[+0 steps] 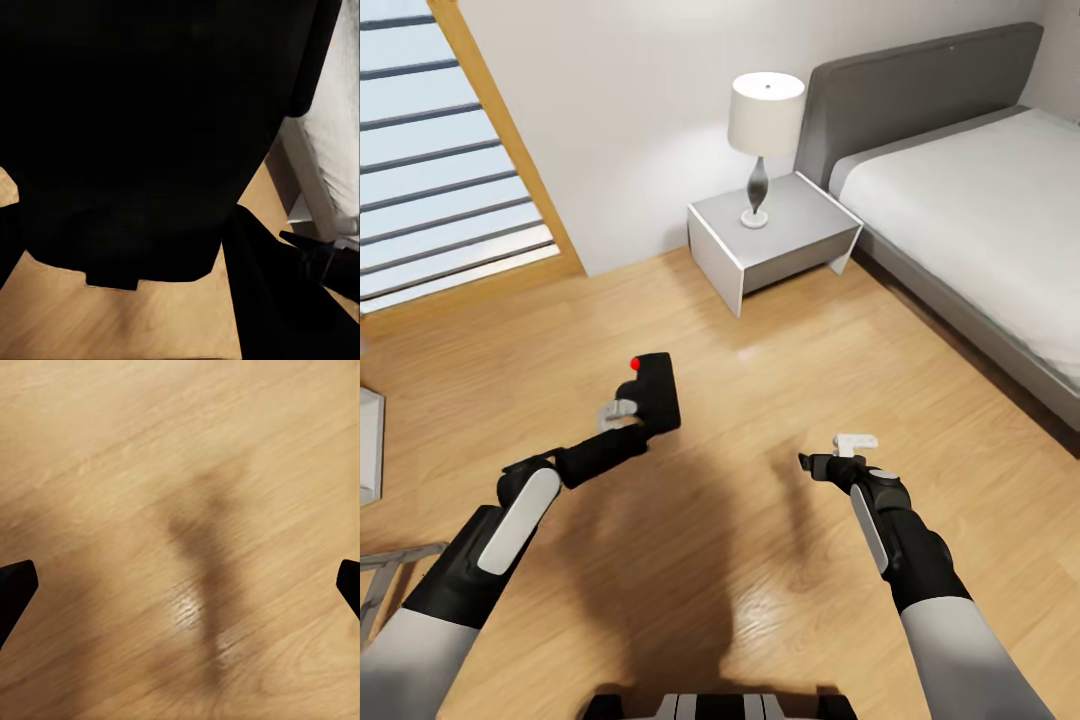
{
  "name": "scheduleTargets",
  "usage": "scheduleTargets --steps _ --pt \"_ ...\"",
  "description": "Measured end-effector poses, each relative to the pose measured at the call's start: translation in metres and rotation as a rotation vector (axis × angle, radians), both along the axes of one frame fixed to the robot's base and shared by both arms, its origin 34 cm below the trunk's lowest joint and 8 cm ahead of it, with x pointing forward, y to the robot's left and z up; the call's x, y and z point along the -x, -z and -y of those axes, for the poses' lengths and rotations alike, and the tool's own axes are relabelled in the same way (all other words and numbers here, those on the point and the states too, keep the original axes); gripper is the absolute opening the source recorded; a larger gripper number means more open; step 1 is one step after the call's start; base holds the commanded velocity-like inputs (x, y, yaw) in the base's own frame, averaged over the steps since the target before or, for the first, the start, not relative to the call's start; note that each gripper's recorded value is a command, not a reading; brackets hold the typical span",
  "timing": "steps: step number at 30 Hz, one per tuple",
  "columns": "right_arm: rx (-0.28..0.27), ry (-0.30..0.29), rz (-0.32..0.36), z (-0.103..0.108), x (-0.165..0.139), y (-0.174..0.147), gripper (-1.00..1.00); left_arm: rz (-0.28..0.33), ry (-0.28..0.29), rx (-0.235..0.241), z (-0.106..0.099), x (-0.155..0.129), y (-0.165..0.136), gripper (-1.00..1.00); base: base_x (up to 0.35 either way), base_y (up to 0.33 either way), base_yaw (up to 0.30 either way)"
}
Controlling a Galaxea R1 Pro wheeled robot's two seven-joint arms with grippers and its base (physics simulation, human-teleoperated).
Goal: Attach the digital camera to the camera tripod in the bedroom.
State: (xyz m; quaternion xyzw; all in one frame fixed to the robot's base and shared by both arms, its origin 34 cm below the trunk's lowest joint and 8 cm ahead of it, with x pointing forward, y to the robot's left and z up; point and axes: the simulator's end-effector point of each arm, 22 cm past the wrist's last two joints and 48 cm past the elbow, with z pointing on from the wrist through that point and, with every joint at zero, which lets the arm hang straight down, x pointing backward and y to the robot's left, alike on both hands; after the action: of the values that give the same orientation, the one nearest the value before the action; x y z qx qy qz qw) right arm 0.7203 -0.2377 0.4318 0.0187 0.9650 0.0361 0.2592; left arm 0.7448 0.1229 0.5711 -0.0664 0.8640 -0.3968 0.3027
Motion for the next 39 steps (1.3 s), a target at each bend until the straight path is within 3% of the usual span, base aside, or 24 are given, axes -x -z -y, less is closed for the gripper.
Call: scheduleTargets --steps 3,6,19,32,34,39 --pt "0.000 0.000 0.005 0.000 -0.002 -0.003 1.00 0.035 0.046 0.072 0.005 0.003 -0.017 -1.00 0.000 0.000 0.000" --pt "0.000 0.000 0.010 0.000 -0.003 -0.006 1.00 0.056 0.068 0.103 0.008 0.004 -0.027 -1.00 0.000 0.000 0.000" --pt "0.000 0.000 0.029 0.000 -0.008 -0.017 1.00 0.093 0.092 0.137 0.011 0.004 -0.047 -1.00 0.000 0.000 0.000" --pt "0.000 0.000 0.044 0.000 -0.013 -0.028 1.00 0.106 0.087 0.117 0.012 0.002 -0.054 -1.00 0.000 0.000 0.000" --pt "0.000 0.000 0.046 0.000 -0.013 -0.029 1.00 0.103 0.079 0.101 0.010 0.000 -0.053 -1.00 0.000 0.000 0.000" --pt "0.000 0.000 0.053 0.000 -0.015 -0.034 1.00 0.071 0.022 0.011 -0.005 -0.006 -0.040 -1.00 0.000 0.000 0.000"
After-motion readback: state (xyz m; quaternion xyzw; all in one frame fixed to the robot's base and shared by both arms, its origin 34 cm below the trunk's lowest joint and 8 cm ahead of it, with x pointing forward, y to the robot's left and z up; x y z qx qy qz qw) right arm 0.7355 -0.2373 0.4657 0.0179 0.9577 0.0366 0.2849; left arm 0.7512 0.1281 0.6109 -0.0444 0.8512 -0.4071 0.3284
